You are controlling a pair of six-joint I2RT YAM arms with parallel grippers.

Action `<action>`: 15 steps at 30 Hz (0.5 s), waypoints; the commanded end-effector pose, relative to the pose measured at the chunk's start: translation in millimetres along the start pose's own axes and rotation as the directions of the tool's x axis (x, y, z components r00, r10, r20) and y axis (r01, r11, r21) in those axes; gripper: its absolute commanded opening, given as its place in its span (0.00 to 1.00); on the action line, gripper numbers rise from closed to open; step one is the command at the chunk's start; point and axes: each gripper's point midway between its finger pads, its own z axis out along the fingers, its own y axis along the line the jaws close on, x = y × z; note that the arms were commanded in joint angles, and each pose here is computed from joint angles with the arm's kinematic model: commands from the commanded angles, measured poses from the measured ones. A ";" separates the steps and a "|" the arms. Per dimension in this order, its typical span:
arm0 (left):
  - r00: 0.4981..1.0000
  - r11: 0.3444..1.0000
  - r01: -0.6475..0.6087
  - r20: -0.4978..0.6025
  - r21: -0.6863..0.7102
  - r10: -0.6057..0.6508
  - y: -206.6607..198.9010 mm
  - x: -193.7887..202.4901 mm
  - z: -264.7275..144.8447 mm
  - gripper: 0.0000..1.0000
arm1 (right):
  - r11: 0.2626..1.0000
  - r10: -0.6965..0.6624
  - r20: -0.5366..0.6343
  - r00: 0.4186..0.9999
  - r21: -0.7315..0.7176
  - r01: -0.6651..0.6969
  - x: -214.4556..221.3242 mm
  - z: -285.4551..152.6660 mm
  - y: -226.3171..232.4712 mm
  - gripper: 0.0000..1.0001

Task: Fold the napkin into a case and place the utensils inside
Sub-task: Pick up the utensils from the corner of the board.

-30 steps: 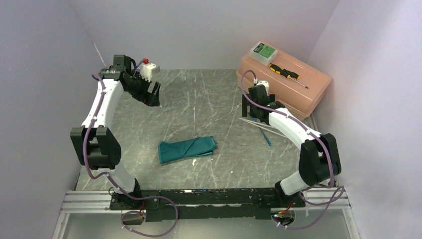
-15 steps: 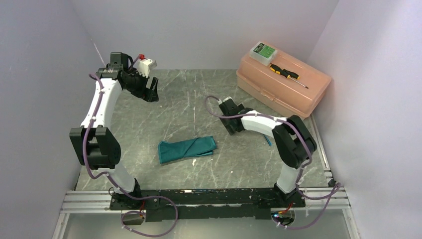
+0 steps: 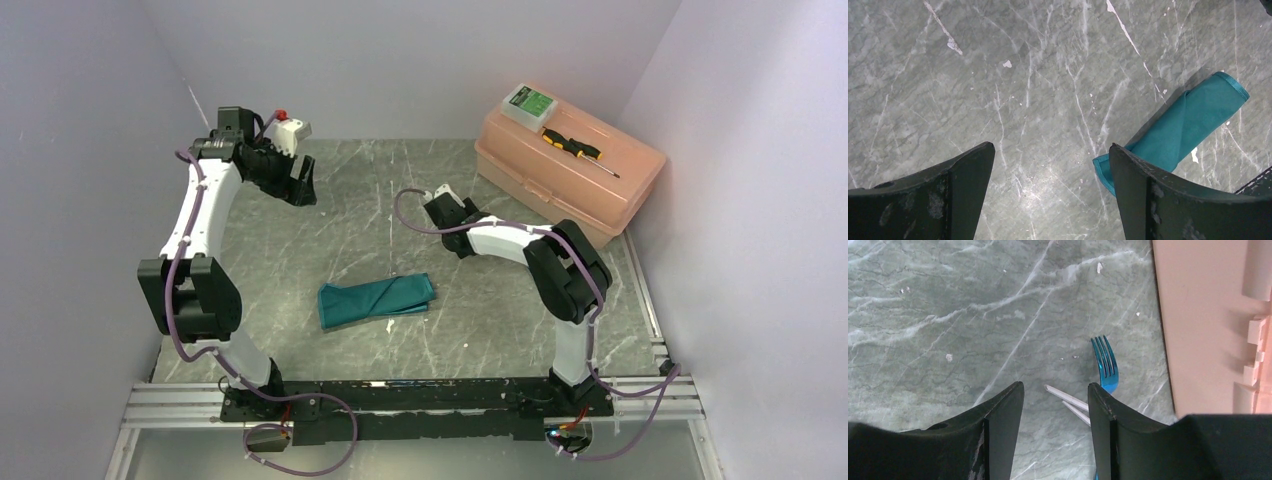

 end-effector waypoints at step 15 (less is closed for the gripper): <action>0.997 1.000 0.000 0.073 0.024 -0.001 -12.4 -33.2 -32.8 0.90 | 0.998 0.027 -0.017 0.999 0.062 -0.026 15.3 -1.1 -7.1 0.41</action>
